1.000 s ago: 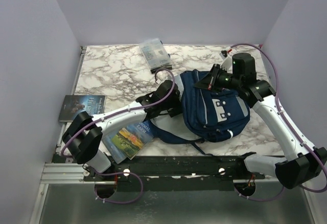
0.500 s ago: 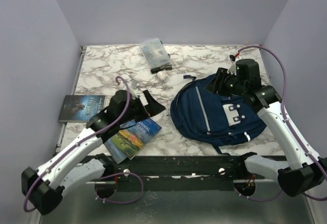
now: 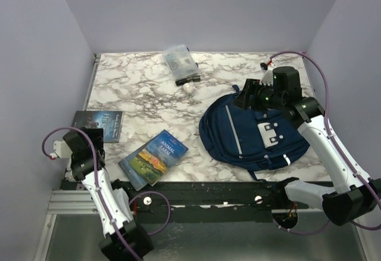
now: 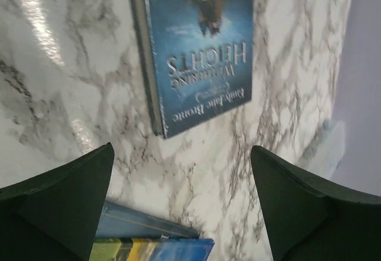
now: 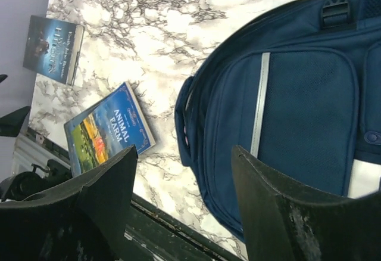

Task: Pack the student bag
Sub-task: Adjust the book at the center of the board.

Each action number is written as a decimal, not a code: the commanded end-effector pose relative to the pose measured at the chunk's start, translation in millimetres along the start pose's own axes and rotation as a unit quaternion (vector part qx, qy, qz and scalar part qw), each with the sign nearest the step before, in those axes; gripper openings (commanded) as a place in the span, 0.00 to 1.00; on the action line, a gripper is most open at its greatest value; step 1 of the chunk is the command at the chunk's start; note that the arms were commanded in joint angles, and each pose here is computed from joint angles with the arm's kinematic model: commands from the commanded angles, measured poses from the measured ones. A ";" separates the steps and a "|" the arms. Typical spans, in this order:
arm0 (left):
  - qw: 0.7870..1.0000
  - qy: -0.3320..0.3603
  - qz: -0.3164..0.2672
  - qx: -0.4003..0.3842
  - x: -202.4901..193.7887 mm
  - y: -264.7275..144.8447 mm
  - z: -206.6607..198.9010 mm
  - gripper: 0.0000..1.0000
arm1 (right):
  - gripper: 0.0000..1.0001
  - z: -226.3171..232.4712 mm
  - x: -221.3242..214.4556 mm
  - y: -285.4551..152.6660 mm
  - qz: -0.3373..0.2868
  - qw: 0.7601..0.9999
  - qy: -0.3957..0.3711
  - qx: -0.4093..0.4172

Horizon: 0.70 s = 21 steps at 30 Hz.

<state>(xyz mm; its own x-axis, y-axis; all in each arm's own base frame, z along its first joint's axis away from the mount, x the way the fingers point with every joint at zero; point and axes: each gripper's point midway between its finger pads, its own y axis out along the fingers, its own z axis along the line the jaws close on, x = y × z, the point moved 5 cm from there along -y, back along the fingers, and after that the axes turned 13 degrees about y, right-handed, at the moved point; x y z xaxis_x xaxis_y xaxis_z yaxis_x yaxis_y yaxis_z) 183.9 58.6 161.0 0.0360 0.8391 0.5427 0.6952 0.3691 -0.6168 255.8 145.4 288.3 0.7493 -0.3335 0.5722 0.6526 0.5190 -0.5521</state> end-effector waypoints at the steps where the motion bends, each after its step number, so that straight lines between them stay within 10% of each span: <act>1: 0.993 -0.099 -0.028 0.054 25.4 34.3 27.9 0.98 | 0.68 17.0 5.3 -5.4 0.000 0.999 -0.014 0.049; 9: 0.988 -0.130 -0.009 0.079 32.7 78.5 41.8 0.87 | 0.68 15.8 1.1 -1.7 0.003 0.998 -0.010 0.059; 21: 0.984 -0.080 0.154 0.039 5.9 122.5 3.9 0.33 | 0.67 23.5 9.6 3.2 -0.020 0.997 0.000 0.080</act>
<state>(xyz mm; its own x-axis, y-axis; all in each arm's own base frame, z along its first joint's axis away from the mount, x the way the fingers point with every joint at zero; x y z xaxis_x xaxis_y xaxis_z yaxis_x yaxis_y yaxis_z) 240.0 129.3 72.3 -0.0253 0.9698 0.2424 0.5687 0.2134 -0.7944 259.7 157.8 298.9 0.7405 -0.3405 0.5794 0.6456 0.6000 -0.4725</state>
